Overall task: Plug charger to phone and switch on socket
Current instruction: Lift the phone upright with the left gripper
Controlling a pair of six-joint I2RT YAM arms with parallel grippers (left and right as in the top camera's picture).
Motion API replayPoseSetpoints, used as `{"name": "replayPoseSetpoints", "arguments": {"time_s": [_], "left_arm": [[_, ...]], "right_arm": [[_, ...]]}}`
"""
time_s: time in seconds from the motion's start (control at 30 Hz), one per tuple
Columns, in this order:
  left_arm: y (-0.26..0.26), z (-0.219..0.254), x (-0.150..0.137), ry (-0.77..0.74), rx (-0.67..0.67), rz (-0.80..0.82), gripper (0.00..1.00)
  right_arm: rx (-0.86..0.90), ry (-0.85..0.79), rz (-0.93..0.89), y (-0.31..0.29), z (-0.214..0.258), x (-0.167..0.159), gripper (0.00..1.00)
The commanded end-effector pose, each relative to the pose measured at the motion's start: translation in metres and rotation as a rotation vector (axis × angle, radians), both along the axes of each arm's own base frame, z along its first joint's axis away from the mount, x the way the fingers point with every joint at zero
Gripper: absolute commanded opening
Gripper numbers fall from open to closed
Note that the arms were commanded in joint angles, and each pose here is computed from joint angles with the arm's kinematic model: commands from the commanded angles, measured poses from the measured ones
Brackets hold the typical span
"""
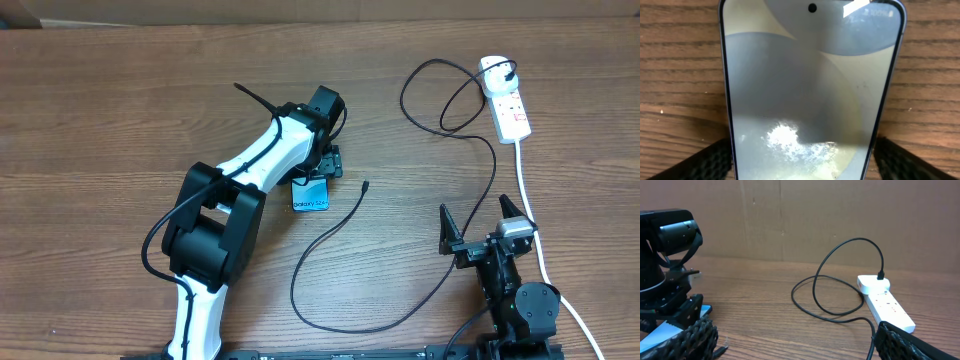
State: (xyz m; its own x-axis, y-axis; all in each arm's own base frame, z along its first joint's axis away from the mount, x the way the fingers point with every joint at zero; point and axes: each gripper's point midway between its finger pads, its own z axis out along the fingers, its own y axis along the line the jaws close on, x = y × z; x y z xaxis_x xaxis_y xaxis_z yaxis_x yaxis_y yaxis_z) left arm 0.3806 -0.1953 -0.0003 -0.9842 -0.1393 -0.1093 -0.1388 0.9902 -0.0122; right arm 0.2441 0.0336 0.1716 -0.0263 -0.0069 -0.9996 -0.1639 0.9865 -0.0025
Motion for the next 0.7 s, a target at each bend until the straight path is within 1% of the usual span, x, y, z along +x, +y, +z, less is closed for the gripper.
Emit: {"name": "replayPoseSetpoints", "arguments": {"time_s": [0.0, 0.1, 0.17, 0.23, 0.27, 0.4, 0.57, 0.67], "left_arm": [[0.0166, -0.0294, -0.0211, 0.074, 0.075, 0.015, 0.84], [0.0167, -0.0297, -0.0213, 0.074, 0.074, 0.021, 0.84], [0.0167, -0.0297, -0.0214, 0.075, 0.075, 0.021, 0.80], [0.0166, -0.0297, -0.0213, 0.075, 0.074, 0.021, 0.73], [0.0164, -0.0297, -0.0211, 0.074, 0.073, 0.021, 0.72], [0.0165, -0.0297, -0.0213, 0.074, 0.073, 0.021, 0.73], [0.0166, -0.0297, -0.0213, 0.075, 0.074, 0.020, 0.79], [0.0145, -0.0294, -0.0225, 0.082, 0.061, 0.020, 0.77]], "right_arm": [[-0.001, -0.005, 0.003, 0.0010, -0.0015, -0.0001, 1.00], [-0.001, -0.005, 0.003, 0.0010, -0.0016, -0.0001, 1.00], [-0.001, -0.005, 0.003, 0.0010, -0.0015, -0.0001, 1.00], [-0.001, -0.005, 0.003, 0.0010, -0.0015, -0.0001, 1.00], [-0.001, -0.005, 0.003, 0.0010, -0.0015, -0.0001, 1.00], [-0.001, -0.005, 0.003, 0.0010, -0.0015, -0.0001, 1.00], [-0.001, -0.005, 0.003, 0.0010, -0.0015, -0.0001, 1.00], [-0.001, -0.005, 0.003, 0.0010, -0.0015, -0.0001, 1.00]]}}
